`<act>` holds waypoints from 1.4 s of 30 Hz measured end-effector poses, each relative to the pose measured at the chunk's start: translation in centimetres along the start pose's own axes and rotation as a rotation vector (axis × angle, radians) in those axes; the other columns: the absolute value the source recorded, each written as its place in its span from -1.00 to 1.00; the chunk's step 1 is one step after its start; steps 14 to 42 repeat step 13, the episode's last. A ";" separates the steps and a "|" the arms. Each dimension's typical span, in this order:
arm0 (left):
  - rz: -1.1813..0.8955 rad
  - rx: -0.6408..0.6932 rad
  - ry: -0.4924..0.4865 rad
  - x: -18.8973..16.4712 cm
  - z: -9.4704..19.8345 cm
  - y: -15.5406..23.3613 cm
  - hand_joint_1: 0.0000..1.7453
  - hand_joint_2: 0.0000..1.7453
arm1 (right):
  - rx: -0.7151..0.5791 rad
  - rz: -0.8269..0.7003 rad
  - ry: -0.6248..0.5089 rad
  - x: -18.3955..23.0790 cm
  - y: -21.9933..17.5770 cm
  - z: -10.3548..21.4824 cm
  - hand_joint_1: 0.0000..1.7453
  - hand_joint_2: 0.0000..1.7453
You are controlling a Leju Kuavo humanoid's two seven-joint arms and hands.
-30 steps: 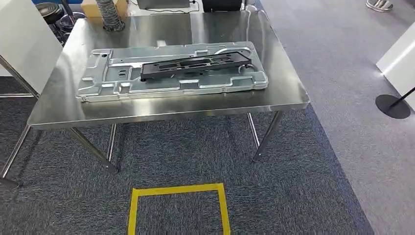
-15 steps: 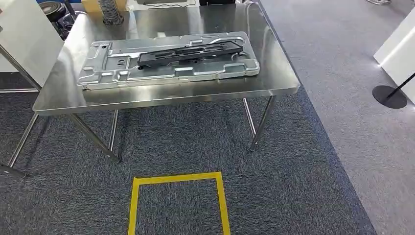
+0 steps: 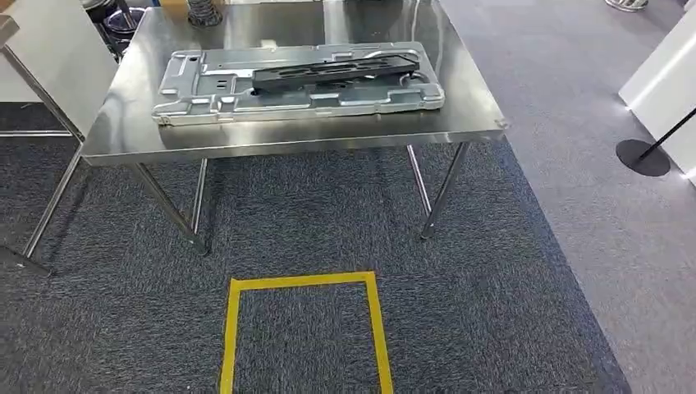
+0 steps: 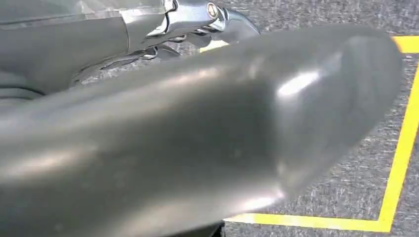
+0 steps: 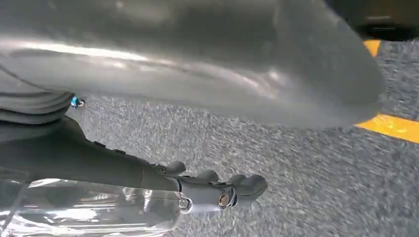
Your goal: Take the parts from the cabinet and place them on the table.
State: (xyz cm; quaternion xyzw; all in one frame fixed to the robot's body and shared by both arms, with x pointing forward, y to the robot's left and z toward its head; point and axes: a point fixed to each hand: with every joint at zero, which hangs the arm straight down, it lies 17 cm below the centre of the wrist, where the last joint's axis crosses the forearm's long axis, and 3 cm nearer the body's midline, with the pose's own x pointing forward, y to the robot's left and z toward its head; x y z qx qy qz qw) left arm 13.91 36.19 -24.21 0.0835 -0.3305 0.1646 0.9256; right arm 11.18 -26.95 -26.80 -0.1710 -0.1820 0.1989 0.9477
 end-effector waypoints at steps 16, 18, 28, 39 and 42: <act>0.010 0.006 -0.001 -0.1 0.1 0.0 -1.00 -1.00 | 0.027 -0.012 -0.027 0.9 0.5 0.0 -1.00 -1.00; 0.010 0.006 -0.001 -0.1 0.1 0.0 -1.00 -1.00 | 0.027 -0.012 -0.027 0.9 0.5 0.0 -1.00 -1.00; 0.010 0.006 -0.001 -0.1 0.1 0.0 -1.00 -1.00 | 0.027 -0.012 -0.027 0.9 0.5 0.0 -1.00 -1.00; 0.010 0.006 -0.001 -0.1 0.1 0.0 -1.00 -1.00 | 0.027 -0.012 -0.027 0.9 0.5 0.0 -1.00 -1.00; 0.010 0.006 -0.001 -0.1 0.1 0.0 -1.00 -1.00 | 0.027 -0.012 -0.027 0.9 0.5 0.0 -1.00 -1.00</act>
